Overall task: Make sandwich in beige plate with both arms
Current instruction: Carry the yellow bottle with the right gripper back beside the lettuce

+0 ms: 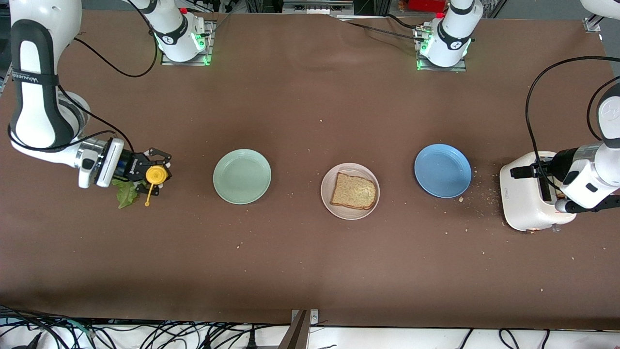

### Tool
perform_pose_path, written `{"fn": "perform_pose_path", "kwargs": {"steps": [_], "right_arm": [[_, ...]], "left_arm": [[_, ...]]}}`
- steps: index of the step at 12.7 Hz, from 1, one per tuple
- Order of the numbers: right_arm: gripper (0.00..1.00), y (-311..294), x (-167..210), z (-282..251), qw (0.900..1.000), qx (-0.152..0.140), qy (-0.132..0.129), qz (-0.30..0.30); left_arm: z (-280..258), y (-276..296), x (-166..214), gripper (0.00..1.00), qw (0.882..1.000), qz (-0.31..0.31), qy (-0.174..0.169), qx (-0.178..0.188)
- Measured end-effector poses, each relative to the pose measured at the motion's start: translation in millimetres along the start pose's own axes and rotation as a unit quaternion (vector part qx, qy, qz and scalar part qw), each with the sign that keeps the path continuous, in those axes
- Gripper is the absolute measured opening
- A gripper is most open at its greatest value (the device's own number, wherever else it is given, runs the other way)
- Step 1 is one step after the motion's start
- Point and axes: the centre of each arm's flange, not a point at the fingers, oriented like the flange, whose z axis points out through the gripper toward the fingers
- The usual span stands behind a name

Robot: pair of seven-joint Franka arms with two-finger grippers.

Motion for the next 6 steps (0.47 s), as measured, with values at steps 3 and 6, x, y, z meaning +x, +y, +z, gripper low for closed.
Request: {"fn": "perform_pose_path", "kwargs": {"steps": [3,6], "right_arm": [[0.03,-23.5,-45.2,-1.5,0.999,0.001,0.038,-0.009],[0.03,-38.6,-74.6,-4.4,0.998,0.004,0.060,-0.029]], "left_arm": [[0.0,0.0,0.0,1.00,1.000,0.000,0.000,0.000],[0.1,0.1,0.0,1.00,1.000,0.000,0.000,0.000]]}}
